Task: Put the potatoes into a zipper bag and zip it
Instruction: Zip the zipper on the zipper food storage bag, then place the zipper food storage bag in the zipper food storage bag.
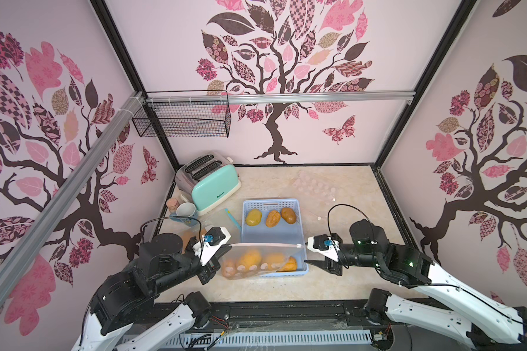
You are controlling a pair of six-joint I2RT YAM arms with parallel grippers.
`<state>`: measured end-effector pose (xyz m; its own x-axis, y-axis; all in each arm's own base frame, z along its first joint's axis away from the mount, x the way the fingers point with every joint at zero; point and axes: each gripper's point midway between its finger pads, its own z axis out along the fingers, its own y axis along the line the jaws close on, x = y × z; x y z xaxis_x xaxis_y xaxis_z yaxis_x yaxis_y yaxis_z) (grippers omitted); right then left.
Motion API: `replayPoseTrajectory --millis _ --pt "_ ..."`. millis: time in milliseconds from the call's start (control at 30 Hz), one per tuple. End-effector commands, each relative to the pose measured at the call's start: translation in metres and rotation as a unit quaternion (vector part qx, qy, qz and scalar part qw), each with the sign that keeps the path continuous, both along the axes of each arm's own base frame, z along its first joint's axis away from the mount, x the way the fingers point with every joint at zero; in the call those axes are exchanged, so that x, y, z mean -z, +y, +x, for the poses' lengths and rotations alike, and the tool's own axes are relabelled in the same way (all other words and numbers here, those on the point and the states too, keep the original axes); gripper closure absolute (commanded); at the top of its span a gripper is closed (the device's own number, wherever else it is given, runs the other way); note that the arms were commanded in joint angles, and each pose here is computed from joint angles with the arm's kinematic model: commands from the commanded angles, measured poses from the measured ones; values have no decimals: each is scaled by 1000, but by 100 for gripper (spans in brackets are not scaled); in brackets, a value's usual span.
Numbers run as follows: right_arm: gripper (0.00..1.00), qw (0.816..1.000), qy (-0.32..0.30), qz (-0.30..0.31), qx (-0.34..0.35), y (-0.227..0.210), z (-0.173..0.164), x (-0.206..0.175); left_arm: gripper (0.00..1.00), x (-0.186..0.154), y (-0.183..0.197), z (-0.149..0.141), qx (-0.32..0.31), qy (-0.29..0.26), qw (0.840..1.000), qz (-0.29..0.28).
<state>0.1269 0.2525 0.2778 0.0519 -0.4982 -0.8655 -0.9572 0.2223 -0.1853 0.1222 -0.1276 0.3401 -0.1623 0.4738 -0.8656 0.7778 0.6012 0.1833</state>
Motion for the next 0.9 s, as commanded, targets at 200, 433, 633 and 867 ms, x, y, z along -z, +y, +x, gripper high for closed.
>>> replayPoseTrajectory --millis 200,433,633,867 --pt "23 993 -27 103 40 7 15 -58 100 -70 62 45 -235 -84 967 -59" --pt "23 996 -13 85 39 8 15 -31 100 -93 103 60 -356 -142 921 -65" --pt "22 996 -8 75 36 11 16 -13 100 -100 133 67 -445 -178 877 -21" --pt "22 998 -1 49 35 17 21 4 100 -89 147 67 -474 -198 858 20"
